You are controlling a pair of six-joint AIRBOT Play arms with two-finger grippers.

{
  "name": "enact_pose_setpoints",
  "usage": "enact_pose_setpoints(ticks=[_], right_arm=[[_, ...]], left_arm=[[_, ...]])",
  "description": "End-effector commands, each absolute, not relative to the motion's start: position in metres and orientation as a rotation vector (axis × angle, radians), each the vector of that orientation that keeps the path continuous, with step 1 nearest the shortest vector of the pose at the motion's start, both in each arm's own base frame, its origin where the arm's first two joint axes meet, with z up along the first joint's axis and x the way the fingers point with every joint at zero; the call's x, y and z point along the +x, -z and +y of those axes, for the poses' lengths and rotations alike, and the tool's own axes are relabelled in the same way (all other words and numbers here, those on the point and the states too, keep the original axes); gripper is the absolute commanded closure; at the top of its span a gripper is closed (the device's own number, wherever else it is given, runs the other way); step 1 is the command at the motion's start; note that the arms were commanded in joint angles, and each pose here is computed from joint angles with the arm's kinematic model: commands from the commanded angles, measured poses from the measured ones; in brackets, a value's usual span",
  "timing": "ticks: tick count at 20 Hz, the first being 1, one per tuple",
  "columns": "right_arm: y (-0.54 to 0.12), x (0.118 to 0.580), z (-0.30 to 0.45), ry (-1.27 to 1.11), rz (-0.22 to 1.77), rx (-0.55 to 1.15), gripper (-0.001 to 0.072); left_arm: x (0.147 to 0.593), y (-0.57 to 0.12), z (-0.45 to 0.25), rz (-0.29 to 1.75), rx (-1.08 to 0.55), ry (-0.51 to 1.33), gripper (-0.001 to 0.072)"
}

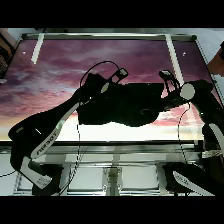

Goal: Fold the clothes and pants, and hang the long-sleeved shirts on hangers.

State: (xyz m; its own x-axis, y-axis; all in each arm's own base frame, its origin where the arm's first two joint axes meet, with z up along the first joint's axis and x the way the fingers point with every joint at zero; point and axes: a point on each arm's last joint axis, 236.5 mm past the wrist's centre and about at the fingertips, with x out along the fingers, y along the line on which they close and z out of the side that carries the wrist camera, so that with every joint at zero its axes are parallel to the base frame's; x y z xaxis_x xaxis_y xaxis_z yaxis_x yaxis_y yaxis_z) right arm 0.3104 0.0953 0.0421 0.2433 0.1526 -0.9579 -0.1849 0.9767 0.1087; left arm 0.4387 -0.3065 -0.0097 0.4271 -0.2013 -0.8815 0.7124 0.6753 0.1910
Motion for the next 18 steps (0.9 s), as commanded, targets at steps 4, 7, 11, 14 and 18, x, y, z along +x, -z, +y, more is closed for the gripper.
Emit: enact_pose_setpoints(ticks=[4,7,11,14,18], right_arm=[[-0.055,0.336,0.07,-0.153,1.209,-0.072,0.0675],[-0.088,0.365,0.036,-0.066,1.096,0.016,0.0675],[-0.141,0.403,-0.023,0.052,0.944,0.203,0.0676],[-0.165,0.432,-0.044,0.03,0.907,0.421,0.0676],[-0.242,0.48,-0.041,-0.191,0.756,0.7,0.0677]], left_arm=[[0.495,-0.071,-0.197,0.904,0.222,0.291,0.0683],[0.504,-0.151,-0.088,0.785,0.057,0.084,0.0683],[0.467,-0.2,0.067,0.738,-0.173,-0.256,0.0683],[0.439,-0.201,0.143,0.729,-0.371,-0.406,0.0683],[0.424,-0.22,0.195,0.596,-0.7,-0.388,0.0683]])
